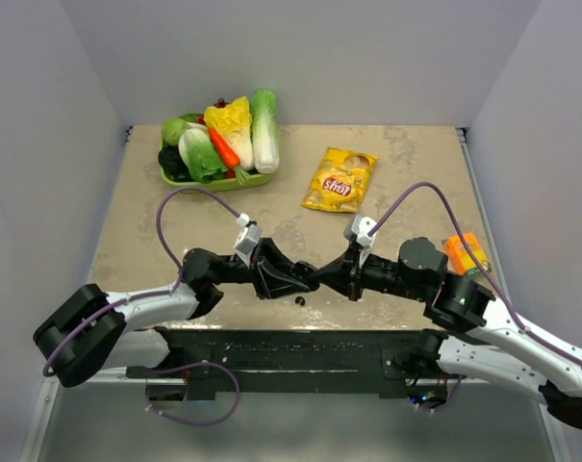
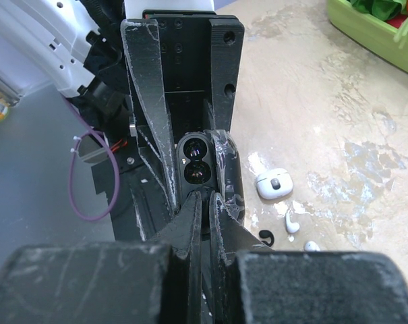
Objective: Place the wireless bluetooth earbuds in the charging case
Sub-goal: Insert the right earbud into the right side groove of the charging case.
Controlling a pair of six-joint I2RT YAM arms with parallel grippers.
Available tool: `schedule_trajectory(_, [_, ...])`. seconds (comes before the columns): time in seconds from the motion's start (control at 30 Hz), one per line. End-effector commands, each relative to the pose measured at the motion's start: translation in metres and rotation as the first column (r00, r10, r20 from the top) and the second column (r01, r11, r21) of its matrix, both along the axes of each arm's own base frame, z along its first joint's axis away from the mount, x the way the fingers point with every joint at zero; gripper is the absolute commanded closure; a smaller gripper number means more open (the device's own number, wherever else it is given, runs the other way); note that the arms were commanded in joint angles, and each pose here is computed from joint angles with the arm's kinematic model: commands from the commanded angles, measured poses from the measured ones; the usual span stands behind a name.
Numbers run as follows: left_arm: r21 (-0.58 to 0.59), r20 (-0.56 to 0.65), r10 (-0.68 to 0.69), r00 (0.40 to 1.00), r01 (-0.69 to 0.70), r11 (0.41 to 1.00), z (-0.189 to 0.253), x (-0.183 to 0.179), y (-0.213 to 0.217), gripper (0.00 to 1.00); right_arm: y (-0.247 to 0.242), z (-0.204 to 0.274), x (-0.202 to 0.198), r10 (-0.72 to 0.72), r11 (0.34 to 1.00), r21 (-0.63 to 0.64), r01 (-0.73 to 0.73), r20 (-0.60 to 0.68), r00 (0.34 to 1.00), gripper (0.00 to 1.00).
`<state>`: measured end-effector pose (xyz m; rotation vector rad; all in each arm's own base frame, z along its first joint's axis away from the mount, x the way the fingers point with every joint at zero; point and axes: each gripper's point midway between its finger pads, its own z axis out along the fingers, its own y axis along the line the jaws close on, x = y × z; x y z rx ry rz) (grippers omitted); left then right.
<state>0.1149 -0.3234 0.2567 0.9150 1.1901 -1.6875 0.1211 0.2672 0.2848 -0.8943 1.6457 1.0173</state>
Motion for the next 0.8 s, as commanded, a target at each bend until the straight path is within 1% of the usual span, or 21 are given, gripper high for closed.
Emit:
schedule_trajectory(0.0, [-0.448,0.441,0.121,0.890,0.101,0.888,0.109,-0.042,0.041,1.00,0.003,-0.001,-0.002,0.011,1.000,-0.005,-0.011,0.001,1.000,1.00])
schedule_trajectory(0.17, [-0.456,0.439,0.135,0.888,0.090,0.886,0.111,-0.039,0.041,1.00,0.009,-0.007,-0.009,0.040,0.999,-0.029,-0.040,-0.012,0.999,1.00])
schedule_trajectory(0.53, [-0.479,0.454,0.164,0.876,0.084,0.874,0.119,-0.037,0.041,1.00,0.007,-0.012,-0.006,0.003,0.999,-0.039,-0.004,-0.028,1.000,1.00])
schedule_trajectory(0.63, [-0.476,0.452,0.161,0.877,0.085,0.875,0.118,-0.037,0.041,1.00,0.005,-0.012,-0.005,-0.015,0.999,-0.037,0.014,-0.031,0.999,0.95])
schedule_trajectory(0.77, [-0.480,0.450,0.165,0.878,0.082,0.874,0.119,-0.037,0.042,1.00,0.004,-0.012,-0.003,-0.023,0.999,-0.043,0.021,-0.032,0.999,0.95])
